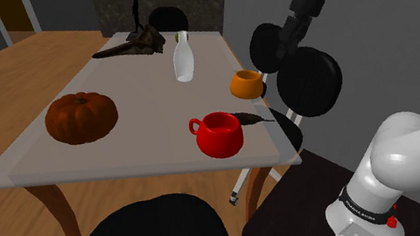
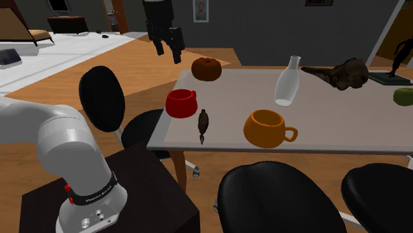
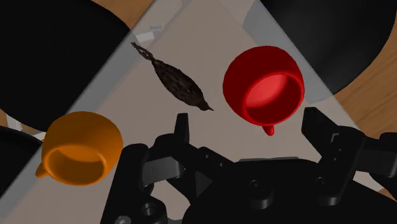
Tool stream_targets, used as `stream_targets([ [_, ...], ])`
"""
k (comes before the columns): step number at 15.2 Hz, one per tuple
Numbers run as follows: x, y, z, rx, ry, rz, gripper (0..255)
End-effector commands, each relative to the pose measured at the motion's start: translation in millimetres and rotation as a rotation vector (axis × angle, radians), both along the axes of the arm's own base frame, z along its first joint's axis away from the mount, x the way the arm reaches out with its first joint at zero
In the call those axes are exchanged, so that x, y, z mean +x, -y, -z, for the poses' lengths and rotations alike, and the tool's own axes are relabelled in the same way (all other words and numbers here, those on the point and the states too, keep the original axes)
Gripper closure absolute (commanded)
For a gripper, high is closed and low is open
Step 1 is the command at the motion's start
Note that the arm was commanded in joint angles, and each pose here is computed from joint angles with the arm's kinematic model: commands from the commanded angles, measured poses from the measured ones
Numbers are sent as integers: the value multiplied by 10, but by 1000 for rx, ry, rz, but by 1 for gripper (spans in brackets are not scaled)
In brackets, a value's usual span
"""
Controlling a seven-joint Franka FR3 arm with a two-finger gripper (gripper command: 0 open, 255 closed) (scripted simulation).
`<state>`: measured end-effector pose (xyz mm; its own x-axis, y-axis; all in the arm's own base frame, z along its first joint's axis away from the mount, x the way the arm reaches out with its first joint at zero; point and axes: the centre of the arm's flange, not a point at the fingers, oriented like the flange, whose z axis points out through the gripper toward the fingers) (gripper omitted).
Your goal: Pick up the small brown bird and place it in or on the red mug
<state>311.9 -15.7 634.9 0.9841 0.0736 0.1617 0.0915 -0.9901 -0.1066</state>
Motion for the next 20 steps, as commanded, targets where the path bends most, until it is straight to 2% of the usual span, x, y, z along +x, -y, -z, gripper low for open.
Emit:
stream_targets([
  [1, 0, 0, 0, 0, 0, 0, 0],
  [20, 807, 532, 2321, -48, 52, -420, 0],
])
